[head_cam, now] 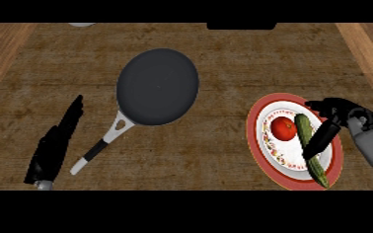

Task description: Pick the squash from the plate and place it in the pan

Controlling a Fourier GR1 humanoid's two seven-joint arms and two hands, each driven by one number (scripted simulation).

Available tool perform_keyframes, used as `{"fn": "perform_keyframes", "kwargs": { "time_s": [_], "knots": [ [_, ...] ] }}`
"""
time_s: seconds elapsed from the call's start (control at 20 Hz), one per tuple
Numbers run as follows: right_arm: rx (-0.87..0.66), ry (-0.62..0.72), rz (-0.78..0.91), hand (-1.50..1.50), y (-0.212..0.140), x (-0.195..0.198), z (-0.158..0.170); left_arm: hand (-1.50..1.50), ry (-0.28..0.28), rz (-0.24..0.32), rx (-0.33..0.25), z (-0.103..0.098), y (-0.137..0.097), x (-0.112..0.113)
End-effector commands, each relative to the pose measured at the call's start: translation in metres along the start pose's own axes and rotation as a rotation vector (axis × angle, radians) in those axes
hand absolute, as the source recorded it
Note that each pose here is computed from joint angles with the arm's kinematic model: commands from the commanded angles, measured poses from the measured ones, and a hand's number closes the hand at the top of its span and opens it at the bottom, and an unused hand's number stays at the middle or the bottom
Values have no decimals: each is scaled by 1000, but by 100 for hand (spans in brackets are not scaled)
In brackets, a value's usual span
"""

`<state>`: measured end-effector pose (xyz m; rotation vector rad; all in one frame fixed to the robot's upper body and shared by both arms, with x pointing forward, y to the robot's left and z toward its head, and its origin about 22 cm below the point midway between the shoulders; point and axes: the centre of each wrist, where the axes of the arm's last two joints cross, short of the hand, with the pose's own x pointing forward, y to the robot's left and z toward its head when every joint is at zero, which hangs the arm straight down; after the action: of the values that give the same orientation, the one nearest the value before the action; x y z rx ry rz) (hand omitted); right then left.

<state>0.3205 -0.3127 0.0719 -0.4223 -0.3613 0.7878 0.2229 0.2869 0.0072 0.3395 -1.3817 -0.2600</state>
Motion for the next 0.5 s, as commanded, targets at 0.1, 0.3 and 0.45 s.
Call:
{"fn": "perform_keyframes", "kwargs": {
  "time_s": [0.1, 0.3, 0.45],
  "knots": [
    [54, 106, 45, -150, 11, -6, -14, 0, 0, -1, -3, 3, 14, -8],
    [25, 110, 49, -150, 27, -4, -18, 0, -7, -6, -21, 2, 1, 0],
    [38, 110, 59, -150, 26, -6, -21, 0, 1, 10, -14, 1, -15, 5]
  ]
}}
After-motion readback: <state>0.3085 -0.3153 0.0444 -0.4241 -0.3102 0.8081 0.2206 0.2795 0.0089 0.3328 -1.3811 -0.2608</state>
